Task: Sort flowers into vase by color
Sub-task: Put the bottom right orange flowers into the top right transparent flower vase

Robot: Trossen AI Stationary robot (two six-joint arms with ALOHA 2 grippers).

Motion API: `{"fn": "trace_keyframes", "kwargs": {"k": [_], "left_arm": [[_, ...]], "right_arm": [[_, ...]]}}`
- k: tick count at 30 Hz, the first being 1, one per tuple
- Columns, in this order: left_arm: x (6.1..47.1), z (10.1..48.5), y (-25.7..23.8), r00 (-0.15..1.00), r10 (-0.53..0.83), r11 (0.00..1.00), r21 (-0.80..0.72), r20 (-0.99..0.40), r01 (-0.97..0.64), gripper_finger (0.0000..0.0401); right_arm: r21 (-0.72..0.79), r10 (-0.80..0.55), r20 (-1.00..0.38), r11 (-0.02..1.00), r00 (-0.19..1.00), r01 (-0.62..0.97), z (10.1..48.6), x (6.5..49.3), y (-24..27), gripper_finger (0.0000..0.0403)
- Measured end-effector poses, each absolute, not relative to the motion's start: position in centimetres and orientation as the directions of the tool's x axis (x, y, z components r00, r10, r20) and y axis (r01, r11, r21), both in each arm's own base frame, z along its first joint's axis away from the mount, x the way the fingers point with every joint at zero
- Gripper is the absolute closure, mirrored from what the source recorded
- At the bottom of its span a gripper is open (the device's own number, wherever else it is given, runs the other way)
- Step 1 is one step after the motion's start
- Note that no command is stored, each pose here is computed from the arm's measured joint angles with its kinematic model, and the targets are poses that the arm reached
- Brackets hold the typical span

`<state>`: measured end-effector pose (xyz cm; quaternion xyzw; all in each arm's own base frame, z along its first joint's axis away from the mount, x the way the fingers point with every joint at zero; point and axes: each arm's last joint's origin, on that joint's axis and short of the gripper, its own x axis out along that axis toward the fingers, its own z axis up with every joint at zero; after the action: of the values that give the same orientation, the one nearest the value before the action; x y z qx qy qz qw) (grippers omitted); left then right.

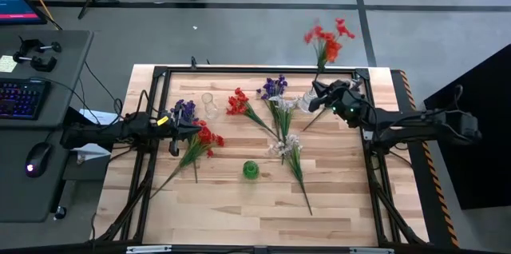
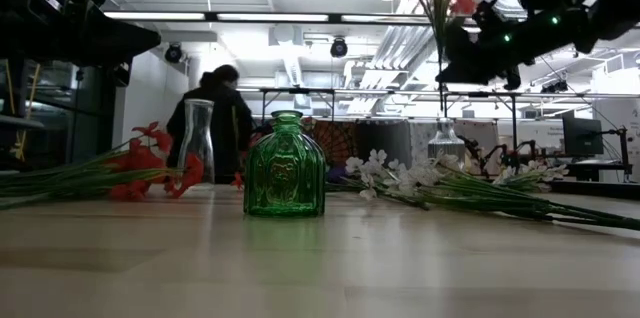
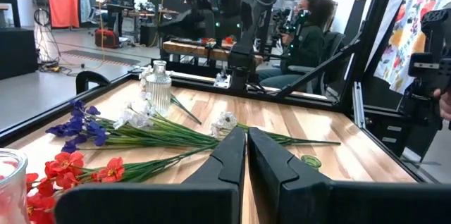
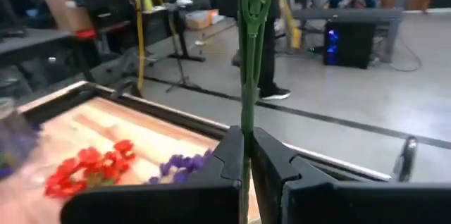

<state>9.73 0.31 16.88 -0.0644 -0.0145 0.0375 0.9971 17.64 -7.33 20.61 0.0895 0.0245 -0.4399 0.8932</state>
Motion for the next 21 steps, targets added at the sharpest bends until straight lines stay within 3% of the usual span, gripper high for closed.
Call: {"fn": "trace_keyframes", "kwargs": {"k": [21], "left_arm": [[9.7, 16.9, 0.3, 0.997, 0.077, 0.989, -0.130, 0.024, -0.073, 0.0396]], "right_arm": [[0.144, -0.784, -0.060, 0.606, 0.618, 0.782, 19.5, 15.9, -7.6, 0.0403]]}}
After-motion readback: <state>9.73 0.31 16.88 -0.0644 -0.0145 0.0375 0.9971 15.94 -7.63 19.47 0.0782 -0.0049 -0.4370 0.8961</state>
